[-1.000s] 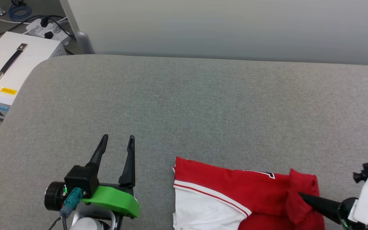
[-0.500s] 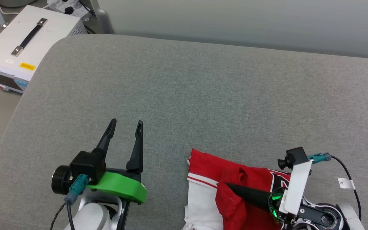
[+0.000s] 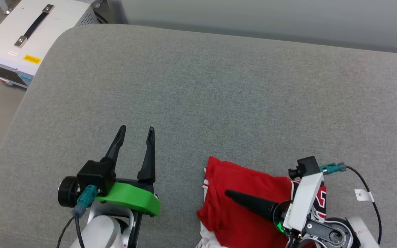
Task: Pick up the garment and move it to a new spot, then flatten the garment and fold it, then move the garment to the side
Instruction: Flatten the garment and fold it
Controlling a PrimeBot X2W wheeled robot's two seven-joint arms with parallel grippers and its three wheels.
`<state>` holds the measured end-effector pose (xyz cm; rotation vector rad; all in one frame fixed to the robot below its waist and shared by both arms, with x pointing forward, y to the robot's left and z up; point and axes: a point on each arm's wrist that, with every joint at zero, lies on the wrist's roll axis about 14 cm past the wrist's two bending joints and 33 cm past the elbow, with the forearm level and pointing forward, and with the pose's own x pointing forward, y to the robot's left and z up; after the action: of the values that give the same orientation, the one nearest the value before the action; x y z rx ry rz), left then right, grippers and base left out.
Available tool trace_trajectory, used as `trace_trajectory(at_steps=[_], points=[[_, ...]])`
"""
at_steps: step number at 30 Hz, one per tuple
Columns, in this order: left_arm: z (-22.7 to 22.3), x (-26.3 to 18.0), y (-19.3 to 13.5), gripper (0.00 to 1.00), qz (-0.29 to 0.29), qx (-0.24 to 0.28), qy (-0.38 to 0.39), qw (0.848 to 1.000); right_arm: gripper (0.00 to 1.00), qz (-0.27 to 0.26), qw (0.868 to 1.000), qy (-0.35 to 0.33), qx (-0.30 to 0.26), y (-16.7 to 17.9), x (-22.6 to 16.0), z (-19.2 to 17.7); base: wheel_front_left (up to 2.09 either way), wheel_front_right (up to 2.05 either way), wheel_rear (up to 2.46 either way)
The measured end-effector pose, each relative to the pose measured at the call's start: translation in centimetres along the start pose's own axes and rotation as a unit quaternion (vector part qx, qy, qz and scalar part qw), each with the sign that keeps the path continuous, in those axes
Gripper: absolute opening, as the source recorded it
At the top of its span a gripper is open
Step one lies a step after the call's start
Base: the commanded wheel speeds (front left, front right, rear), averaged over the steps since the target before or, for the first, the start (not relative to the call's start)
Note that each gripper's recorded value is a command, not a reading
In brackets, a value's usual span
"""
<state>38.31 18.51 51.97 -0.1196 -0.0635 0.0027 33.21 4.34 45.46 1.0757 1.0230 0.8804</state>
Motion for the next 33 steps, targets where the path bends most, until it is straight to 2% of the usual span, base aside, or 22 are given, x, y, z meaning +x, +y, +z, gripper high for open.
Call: trace_trajectory(at_steps=[3,6,9,11,13,15,19,21,26,29,30,33], points=[[0.2,0.0,-0.3,1.00,-0.005,0.001,-0.004,1.000,1.00,0.004,0.999,-0.027,-0.038,1.3,-0.6,1.3,0.00,0.00,0.00],[0.5,0.1,-0.6,1.00,-0.010,0.001,-0.008,1.000,1.00,-0.017,0.992,-0.072,-0.098,1.8,-1.8,3.0,0.00,0.00,0.00],[0.7,0.1,-0.9,1.00,-0.016,0.002,-0.012,1.000,1.00,-0.065,0.971,-0.149,-0.175,1.5,-4.0,6.0,0.00,0.00,0.00],[0.8,0.2,-1.2,1.00,-0.021,0.003,-0.014,1.000,1.00,-0.107,0.945,-0.200,-0.234,1.0,-6.0,8.0,0.00,0.00,0.00],[1.0,0.3,-1.5,1.00,-0.025,0.003,-0.017,1.000,1.00,-0.159,0.912,-0.233,-0.297,0.3,-8.2,9.7,0.00,0.00,0.00],[1.0,0.3,-1.8,1.00,-0.030,0.003,-0.017,0.999,1.00,-0.193,0.881,-0.273,-0.334,0.0,-10.6,11.2,0.00,0.00,0.00],[0.8,0.3,-2.1,1.00,-0.034,0.004,-0.014,0.999,1.00,-0.241,0.831,-0.337,-0.371,-0.2,-14.5,12.7,0.00,0.00,0.00],[0.7,0.4,-2.2,1.00,-0.036,0.004,-0.013,0.999,1.00,-0.272,0.796,-0.368,-0.396,-0.2,-17.0,13.5,0.00,0.00,0.00],[0.5,0.3,-2.3,1.00,-0.036,0.002,-0.009,0.999,1.00,-0.296,0.716,-0.446,-0.449,2.0,-21.5,14.4,0.00,0.00,0.00],[0.3,-0.1,-2.3,1.00,-0.035,0.003,-0.005,0.999,1.00,-0.289,0.690,-0.469,-0.470,3.3,-22.3,13.8,0.00,0.00,0.00],[0.1,-0.7,-2.3,1.00,-0.034,0.001,-0.002,0.999,1.00,-0.292,0.677,-0.477,-0.479,3.6,-23.0,12.8,0.00,0.00,0.00],[0.0,-1.3,-1.9,1.00,-0.024,-0.001,0.001,1.000,1.00,-0.299,0.673,-0.471,-0.486,3.6,-23.1,11.4,0.00,0.00,0.00]])
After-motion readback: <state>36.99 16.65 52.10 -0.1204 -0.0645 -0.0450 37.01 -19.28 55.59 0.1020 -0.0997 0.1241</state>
